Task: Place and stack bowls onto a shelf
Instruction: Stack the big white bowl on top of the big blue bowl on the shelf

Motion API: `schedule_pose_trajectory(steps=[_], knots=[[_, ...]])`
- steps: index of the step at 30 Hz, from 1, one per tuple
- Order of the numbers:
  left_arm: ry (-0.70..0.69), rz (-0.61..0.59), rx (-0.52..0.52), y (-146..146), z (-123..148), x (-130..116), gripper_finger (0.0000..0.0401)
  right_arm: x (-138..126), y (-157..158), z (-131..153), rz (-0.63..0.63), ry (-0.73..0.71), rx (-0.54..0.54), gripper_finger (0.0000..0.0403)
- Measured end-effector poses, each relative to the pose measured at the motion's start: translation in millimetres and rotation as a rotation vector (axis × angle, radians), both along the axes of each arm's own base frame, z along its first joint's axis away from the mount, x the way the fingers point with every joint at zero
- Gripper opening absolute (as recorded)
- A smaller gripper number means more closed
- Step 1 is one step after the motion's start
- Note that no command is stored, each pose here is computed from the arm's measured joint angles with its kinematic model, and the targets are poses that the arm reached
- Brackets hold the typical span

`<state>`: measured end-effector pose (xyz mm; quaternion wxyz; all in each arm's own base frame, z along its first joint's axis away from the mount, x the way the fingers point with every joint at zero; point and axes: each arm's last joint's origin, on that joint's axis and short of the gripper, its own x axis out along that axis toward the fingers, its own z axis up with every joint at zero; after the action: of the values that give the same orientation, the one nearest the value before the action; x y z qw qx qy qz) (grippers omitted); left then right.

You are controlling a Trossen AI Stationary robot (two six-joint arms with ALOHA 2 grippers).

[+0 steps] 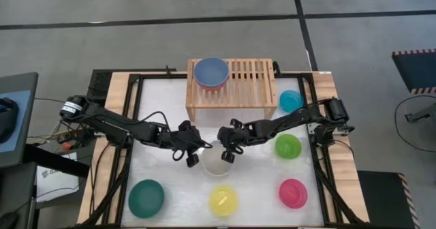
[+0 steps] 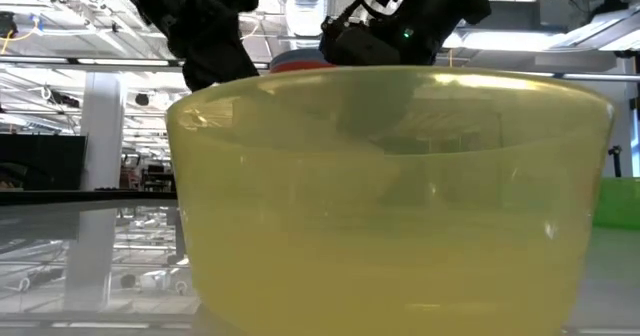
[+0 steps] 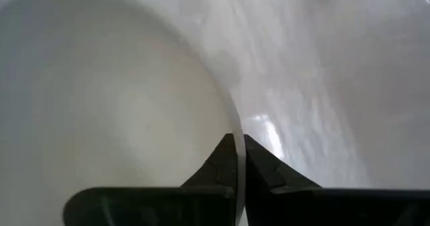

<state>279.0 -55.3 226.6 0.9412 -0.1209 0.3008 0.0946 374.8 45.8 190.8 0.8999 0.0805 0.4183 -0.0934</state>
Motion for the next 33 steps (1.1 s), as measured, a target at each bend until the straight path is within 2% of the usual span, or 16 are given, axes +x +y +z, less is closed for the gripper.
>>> schedule_pose_trajectory(steps=[5, 9, 13, 18, 24, 27, 33], knots=[[-0.047, -0.056, 0.048, 4.5, 29.0, -23.5, 0.0000, 1.9, -9.2, 28.2, 0.109, -0.014, 0.087, 0.0030], [-0.091, -0.008, 0.109, 8.7, 49.9, -51.8, 0.0001, 3.2, -30.7, 64.7, 0.162, -0.066, 0.125, 0.0026], [-0.116, 0.038, 0.139, 6.1, 53.3, -74.1, 0.0013, -0.7, -59.2, 112.7, 0.144, -0.179, 0.091, 0.0027], [-0.109, 0.069, 0.114, -0.8, 35.7, -88.5, 0.0047, -9.2, -98.9, 172.2, 0.070, -0.353, -0.003, 0.0027], [-0.071, 0.078, 0.056, -7.8, 15.9, -93.6, 0.0094, -22.2, -147.1, 223.8, -0.054, -0.510, -0.074, 0.0027], [-0.062, 0.069, 0.051, -10.3, 12.5, -95.4, 0.0111, -30.4, -171.4, 234.8, -0.129, -0.564, -0.095, 0.0027], [-0.064, 0.067, 0.049, -10.9, 12.3, -95.6, 0.0124, -51.9, -220.6, 232.7, -0.362, -0.569, -0.050, 0.0027]])
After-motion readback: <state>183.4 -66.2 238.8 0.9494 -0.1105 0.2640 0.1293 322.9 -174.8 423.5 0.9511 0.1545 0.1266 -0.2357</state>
